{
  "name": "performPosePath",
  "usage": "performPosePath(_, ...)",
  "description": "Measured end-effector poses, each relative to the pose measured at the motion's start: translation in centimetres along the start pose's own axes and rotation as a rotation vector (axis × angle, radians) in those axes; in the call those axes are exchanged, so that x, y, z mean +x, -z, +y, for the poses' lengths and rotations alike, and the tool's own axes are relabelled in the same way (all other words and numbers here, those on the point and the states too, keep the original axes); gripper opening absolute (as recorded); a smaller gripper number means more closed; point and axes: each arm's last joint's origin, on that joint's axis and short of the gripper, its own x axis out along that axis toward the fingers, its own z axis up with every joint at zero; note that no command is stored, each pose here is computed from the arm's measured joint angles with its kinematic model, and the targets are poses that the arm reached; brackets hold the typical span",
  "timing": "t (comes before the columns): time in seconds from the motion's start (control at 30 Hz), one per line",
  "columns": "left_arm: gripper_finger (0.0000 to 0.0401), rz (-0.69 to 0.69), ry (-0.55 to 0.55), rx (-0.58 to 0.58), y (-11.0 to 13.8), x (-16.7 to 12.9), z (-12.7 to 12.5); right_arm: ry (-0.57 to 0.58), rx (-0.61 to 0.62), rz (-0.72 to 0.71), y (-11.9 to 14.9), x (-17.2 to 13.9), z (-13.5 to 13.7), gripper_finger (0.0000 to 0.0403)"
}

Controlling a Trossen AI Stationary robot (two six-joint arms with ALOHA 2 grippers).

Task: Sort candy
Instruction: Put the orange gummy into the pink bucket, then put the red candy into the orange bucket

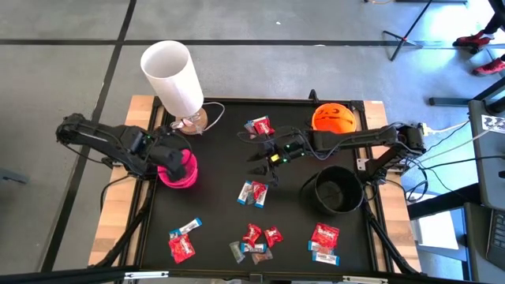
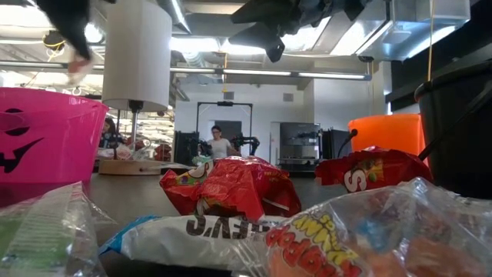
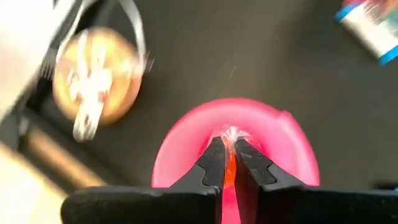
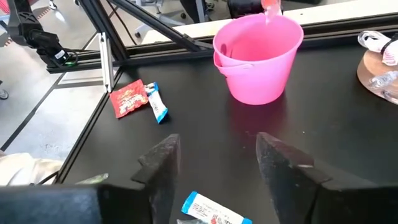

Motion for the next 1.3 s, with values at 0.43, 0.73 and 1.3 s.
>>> performPosePath(0.43,0.0117,0.001,-0.051,0.011,0.2,0.0,0.3,0.0,-0.007,0.007,0.1,0.0,0.0,0.0194)
performPosePath(0.73,0.0154,-0.21,-0.029,-0.034,-1.0,-0.4,-0.2,0.269,-0.097,0.126,1.3,-0.2,-0.9,0.0193)
performPosePath(1.3,0.0151,-0.963,0.158,0.163,-5.0,-6.4,-3.5,0.627,0.199,0.168,4.0,-0.4,-12.2,0.0193)
